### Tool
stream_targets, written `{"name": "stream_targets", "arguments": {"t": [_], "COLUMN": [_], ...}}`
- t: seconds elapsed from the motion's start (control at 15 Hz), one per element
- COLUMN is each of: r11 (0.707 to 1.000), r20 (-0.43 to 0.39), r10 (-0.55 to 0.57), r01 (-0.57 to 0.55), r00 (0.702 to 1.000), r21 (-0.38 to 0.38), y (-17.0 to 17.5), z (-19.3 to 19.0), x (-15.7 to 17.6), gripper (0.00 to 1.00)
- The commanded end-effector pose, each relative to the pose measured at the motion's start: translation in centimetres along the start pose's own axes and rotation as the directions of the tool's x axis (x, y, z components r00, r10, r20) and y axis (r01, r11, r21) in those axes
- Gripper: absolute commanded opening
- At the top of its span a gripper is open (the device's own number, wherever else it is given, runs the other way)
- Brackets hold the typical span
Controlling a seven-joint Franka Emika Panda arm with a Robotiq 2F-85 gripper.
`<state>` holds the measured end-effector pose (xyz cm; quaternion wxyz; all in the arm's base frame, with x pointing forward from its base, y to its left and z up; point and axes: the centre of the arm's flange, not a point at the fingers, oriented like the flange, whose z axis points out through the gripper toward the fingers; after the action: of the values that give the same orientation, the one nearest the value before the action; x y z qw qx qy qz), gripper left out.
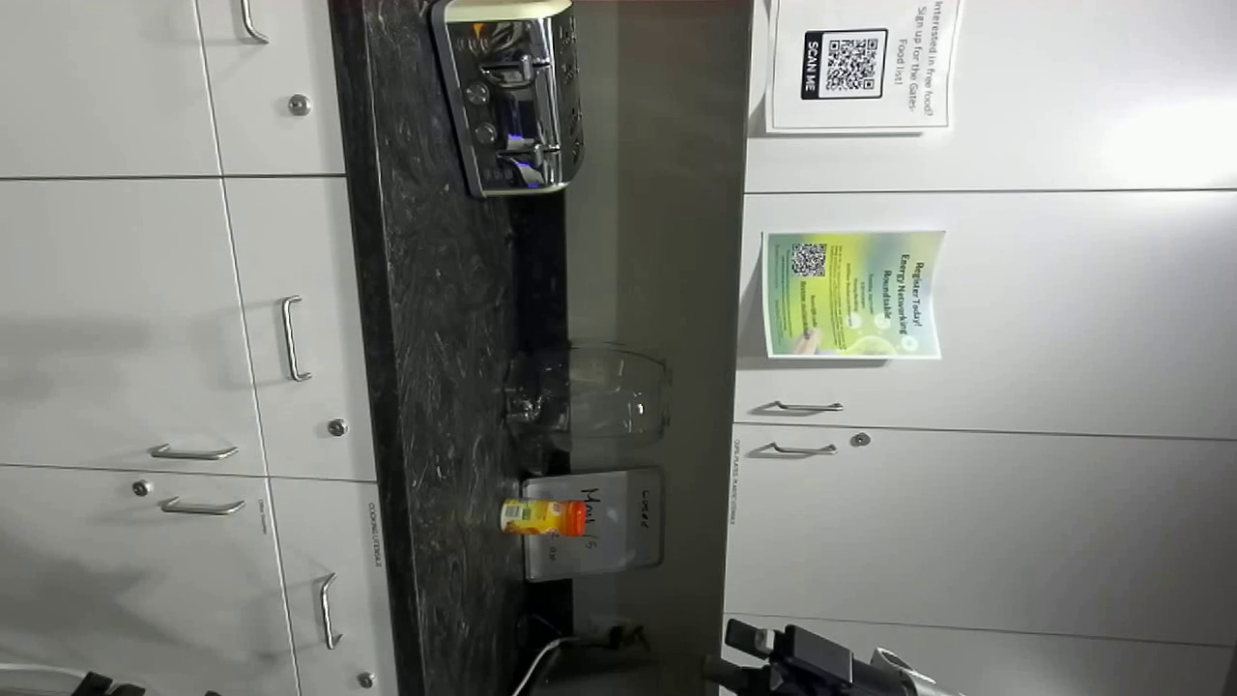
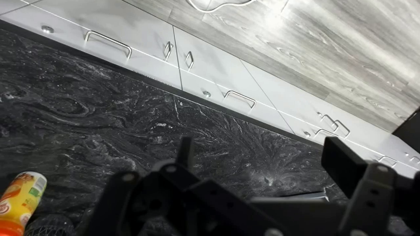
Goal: Open the third cabinet door from the right
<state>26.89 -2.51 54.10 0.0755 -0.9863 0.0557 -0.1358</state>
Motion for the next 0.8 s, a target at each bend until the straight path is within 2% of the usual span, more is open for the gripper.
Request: {"name": "stream_targets", "arguments": {"t": [0.0,0.2,0.33,0.53,0.73], "r11": [0.998,0.994,0.989,0.978,0.964], "r20": [-0.096,-0.262,-0.374,-0.527,-0.627], "r10": [0.029,0.017,0.004,-0.044,-0.091], "r01": [-0.034,-0.045,-0.058,-0.071,-0.089], "r00": [0.995,0.965,0.928,0.849,0.774], "r21": [-0.047,-0.102,-0.133,-0.196,-0.25], "y": [0.8,2.3,3.1,3.5,3.6], "z": [-1.8,-5.1,-7.5,-9.7,-10.0], "x": [2.0,5.2,7.8,11.7,15.7], "gripper": [1.0,1.0,1.0,1.0,1.0]}}
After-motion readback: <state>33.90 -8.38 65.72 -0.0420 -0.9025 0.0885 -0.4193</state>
